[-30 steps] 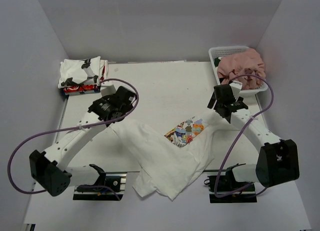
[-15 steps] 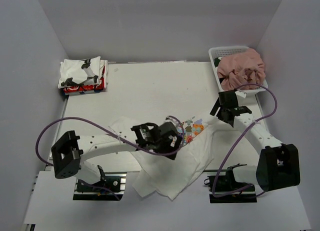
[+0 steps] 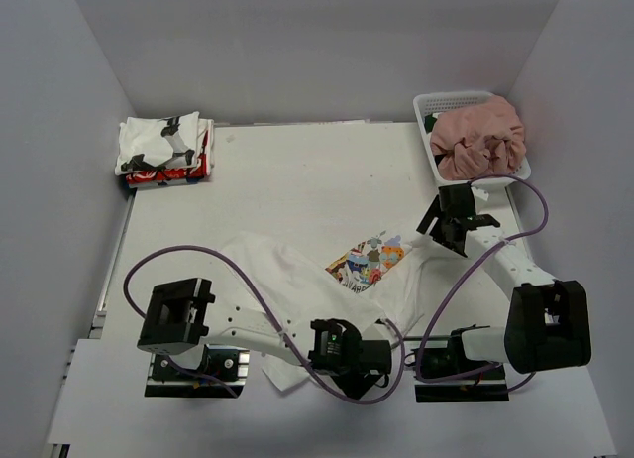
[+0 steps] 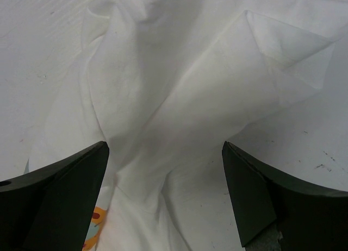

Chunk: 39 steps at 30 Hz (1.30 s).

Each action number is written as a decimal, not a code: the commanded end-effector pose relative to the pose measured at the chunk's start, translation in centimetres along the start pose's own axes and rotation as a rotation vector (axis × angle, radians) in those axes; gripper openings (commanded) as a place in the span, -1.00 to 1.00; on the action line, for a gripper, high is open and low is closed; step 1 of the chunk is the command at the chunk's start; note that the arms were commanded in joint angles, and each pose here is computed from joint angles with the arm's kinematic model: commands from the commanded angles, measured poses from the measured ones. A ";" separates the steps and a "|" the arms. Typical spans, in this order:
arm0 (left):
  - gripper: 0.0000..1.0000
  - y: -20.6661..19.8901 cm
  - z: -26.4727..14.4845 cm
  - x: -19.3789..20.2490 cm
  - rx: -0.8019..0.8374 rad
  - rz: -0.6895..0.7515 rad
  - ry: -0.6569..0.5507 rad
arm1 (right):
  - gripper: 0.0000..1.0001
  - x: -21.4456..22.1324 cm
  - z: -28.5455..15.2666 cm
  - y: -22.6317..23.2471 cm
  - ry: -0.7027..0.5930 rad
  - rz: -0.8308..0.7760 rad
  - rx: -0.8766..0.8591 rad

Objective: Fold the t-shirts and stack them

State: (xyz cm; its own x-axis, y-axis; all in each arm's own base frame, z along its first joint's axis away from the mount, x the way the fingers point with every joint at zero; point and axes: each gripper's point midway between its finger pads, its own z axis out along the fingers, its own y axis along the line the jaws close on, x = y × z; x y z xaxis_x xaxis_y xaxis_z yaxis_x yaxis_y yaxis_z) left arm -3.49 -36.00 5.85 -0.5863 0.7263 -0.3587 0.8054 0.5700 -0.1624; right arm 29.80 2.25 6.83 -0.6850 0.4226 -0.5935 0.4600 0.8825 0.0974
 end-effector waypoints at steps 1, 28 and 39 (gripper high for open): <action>0.53 -0.4 -0.8 0.3 0.024 -0.056 -0.052 | 0.81 -0.1 0.4 0.5 -0.003 0.020 -0.034; -1.00 14.5 -19.3 -9.2 -0.494 -0.511 -0.745 | 0.81 -0.4 1.2 -0.5 -0.008 0.055 -0.060; -1.00 21.4 -23.4 -12.0 -0.637 -0.586 -0.970 | 0.73 -0.5 2.5 0.3 -0.021 0.080 -0.081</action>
State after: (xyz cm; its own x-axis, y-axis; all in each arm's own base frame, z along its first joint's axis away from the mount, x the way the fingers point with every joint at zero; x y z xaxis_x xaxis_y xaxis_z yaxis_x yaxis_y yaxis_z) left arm 16.32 -21.80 29.56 -0.3732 -0.1850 -0.9091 0.1944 0.9426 -0.2716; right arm 30.94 1.86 5.22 -0.6658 0.4684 -0.5808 0.4548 0.8719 0.1818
